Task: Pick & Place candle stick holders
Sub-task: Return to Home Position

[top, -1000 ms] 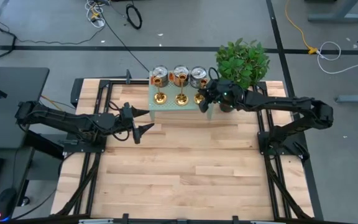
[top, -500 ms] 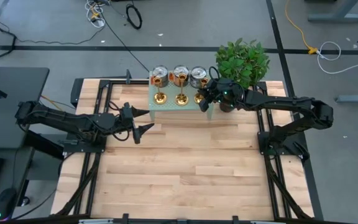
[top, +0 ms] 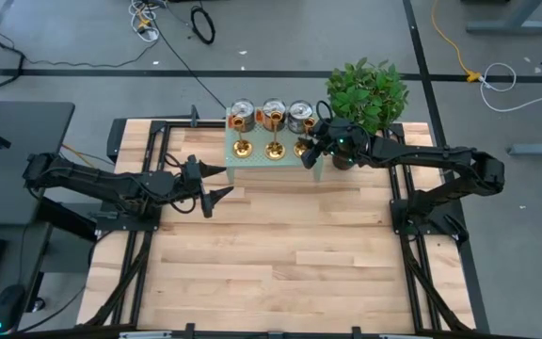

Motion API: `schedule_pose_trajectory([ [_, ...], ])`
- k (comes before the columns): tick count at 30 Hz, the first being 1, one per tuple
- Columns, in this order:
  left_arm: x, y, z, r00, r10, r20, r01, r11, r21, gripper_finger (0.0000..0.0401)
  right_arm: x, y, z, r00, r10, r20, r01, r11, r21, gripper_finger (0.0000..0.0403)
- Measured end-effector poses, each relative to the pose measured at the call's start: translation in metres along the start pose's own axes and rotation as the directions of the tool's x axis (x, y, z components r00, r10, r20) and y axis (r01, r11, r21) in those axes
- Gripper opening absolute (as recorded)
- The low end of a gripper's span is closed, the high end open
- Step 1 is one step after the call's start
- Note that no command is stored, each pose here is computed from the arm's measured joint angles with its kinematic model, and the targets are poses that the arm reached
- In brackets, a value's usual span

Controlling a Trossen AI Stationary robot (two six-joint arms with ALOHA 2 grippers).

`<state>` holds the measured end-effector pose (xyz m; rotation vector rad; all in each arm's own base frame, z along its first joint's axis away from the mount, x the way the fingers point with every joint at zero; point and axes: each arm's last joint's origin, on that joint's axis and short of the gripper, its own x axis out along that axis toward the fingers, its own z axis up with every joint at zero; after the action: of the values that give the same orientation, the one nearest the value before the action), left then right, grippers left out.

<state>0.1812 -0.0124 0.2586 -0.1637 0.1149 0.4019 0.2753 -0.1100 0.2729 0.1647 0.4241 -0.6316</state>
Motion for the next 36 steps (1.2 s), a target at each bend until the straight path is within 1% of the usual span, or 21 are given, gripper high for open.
schedule_pose_trajectory([
  [5, 0.0, 0.0, 0.0, 1.0, 0.0, 0.0, 0.0, 1.0, 0.0, 0.0327, -0.001, 0.003, 0.0, 1.0, 0.007, 0.0, -0.007, 1.0, -0.025, 0.0215],
  [8, 0.0, 0.0, 0.0, 1.0, 0.0, 0.0, 0.0, 1.0, 0.0, 0.0327, -0.001, 0.006, -0.001, 1.0, 0.017, -0.001, -0.017, 0.999, -0.042, 0.024],
  [10, 0.0, 0.0, 0.0, 1.0, -0.001, 0.0, 0.001, 1.0, 0.0, 0.0327, -0.003, 0.007, -0.001, 1.0, 0.022, -0.004, -0.022, 0.999, -0.045, 0.025],
  [12, 0.0, 0.0, 0.0, 1.0, -0.001, -0.001, 0.001, 1.0, -0.001, 0.0327, -0.007, 0.008, 0.0, 1.0, 0.003, 0.003, -0.003, 0.999, -0.049, 0.0253],
  [15, 0.0, 0.0, 0.0, 1.0, -0.004, -0.001, 0.004, 1.0, -0.001, 0.0327, -0.018, 0.01, 0.001, 0.998, -0.056, 0.009, 0.057, 0.996, -0.064, 0.025],
  [17, 0.0, 0.0, 0.0, 1.0, -0.014, -0.004, 0.014, 1.0, -0.001, 0.0327, -0.028, 0.012, 0.003, 0.998, -0.057, 0.016, 0.058, 0.996, -0.067, 0.0246],
  [20, 0.0, 0.0, 0.0, 1.0, -0.017, -0.004, 0.017, 1.0, -0.001, 0.0327, -0.041, 0.019, 0.006, 0.999, -0.012, 0.038, 0.015, 0.997, -0.07, 0.024],
  [23, 0.0, 0.0, 0.0, 1.0, -0.017, -0.005, 0.017, 1.0, -0.001, 0.0327, -0.053, 0.026, 0.005, 0.999, 0.025, 0.03, -0.023, 0.997, -0.073, 0.0236],
  [28, 0.0, -0.001, 0.0, 1.0, -0.017, -0.005, 0.017, 1.0, -0.001, 0.0327, -0.074, 0.038, -0.006, 0.996, 0.073, -0.053, -0.076, 0.995, -0.068, 0.0235],
  [31, 0.0, 0.0, 0.0, 1.0, -0.018, -0.005, 0.018, 1.0, -0.001, 0.0327, -0.089, 0.047, -0.014, 0.987, 0.114, -0.115, -0.119, 0.992, -0.041, 0.0235],
  [34, 0.0, 0.0, 0.0, 1.0, -0.018, -0.007, 0.018, 1.0, 0.0, 0.0327, -0.102, 0.062, -0.025, 0.963, 0.196, -0.182, -0.201, 0.979, -0.009, 0.0235],
  [36, 0.0, 0.0, -0.001, 1.0, -0.016, -0.015, 0.016, 1.0, 0.004, 0.0327, -0.111, 0.076, -0.032, 0.93, 0.299, -0.212, -0.304, 0.953, 0.01, 0.0235],
])
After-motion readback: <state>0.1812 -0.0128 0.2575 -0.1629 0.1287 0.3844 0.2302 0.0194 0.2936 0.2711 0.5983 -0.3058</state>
